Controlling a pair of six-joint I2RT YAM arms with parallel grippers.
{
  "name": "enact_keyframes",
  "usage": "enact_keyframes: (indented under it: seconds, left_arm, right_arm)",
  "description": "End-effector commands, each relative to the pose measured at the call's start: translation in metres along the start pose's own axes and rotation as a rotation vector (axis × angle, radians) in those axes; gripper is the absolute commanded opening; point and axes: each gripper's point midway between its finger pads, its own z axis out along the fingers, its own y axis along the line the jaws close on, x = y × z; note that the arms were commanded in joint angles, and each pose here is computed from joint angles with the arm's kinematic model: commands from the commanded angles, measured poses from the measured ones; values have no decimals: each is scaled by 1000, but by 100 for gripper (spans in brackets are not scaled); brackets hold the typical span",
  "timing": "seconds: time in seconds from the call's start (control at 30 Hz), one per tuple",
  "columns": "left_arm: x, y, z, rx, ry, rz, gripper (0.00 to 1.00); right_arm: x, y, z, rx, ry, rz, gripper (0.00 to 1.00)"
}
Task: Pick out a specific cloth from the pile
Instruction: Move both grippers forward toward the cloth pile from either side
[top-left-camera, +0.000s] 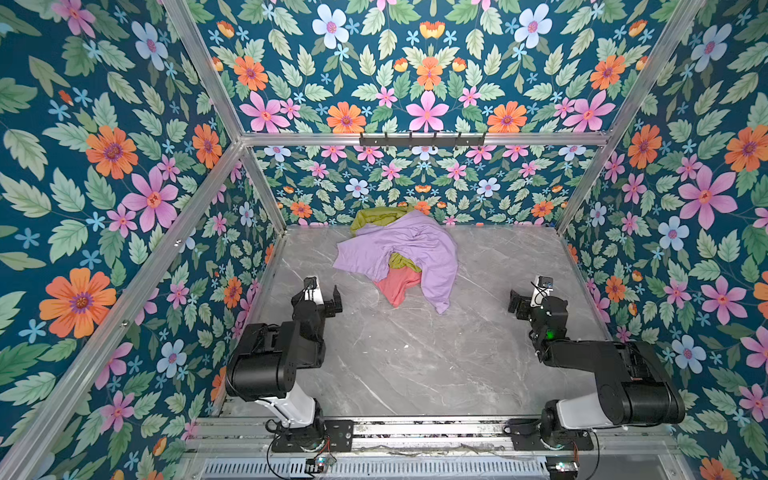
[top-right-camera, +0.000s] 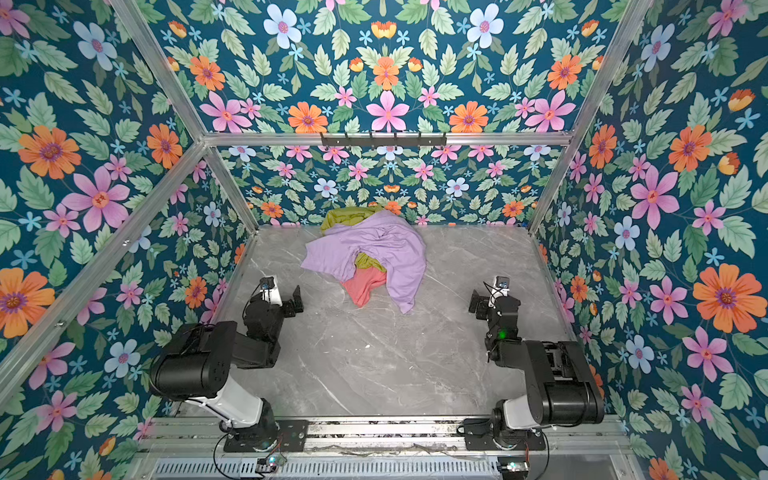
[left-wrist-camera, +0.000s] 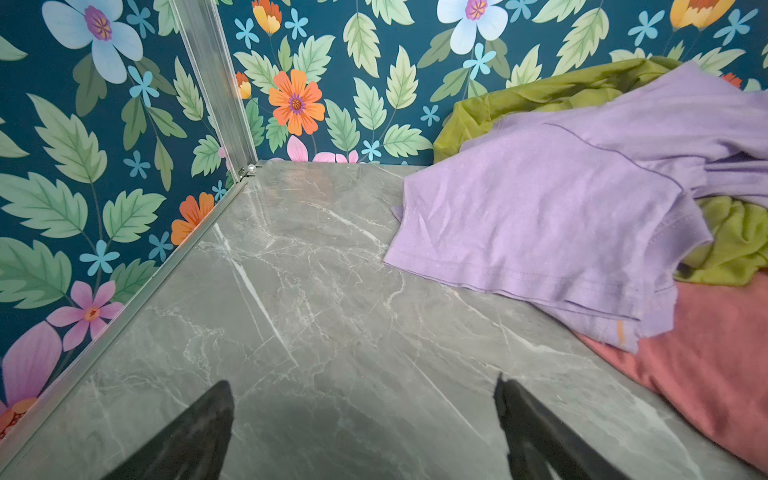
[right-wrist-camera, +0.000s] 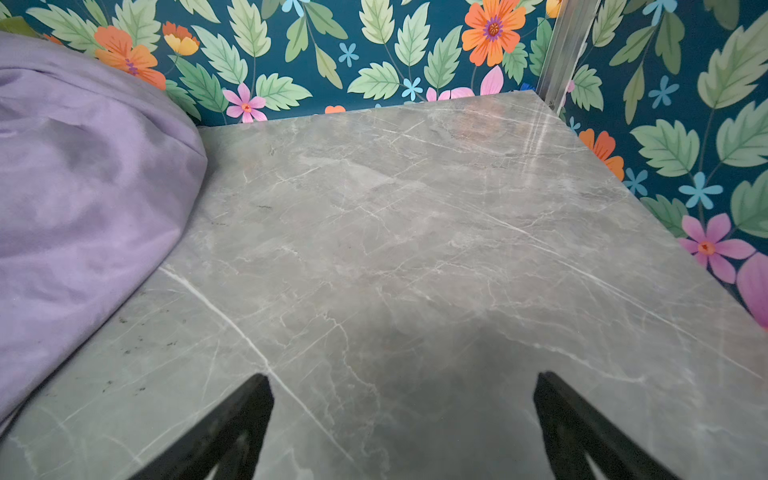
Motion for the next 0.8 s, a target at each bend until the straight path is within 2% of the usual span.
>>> enact_keyframes:
  seconds: [0.0,0.6,0.67,0.77]
  left_arm:
    - [-6,0,-1,1,-28,-2,100]
    - [-7,0,-2,-1,-30,-2,100]
    - [-14,9,-14,-55,-79,-14,100]
    - [-25,34,-24,-201,-75,-61,100]
  right_arm:
    - [-2,0,0,-1,-6,10,99]
    - [-4,2,0,-9,-9,3,99]
    - [-9,4,-2,-11,8,-6,99]
    - [-31,0,-9,21,50,4,99]
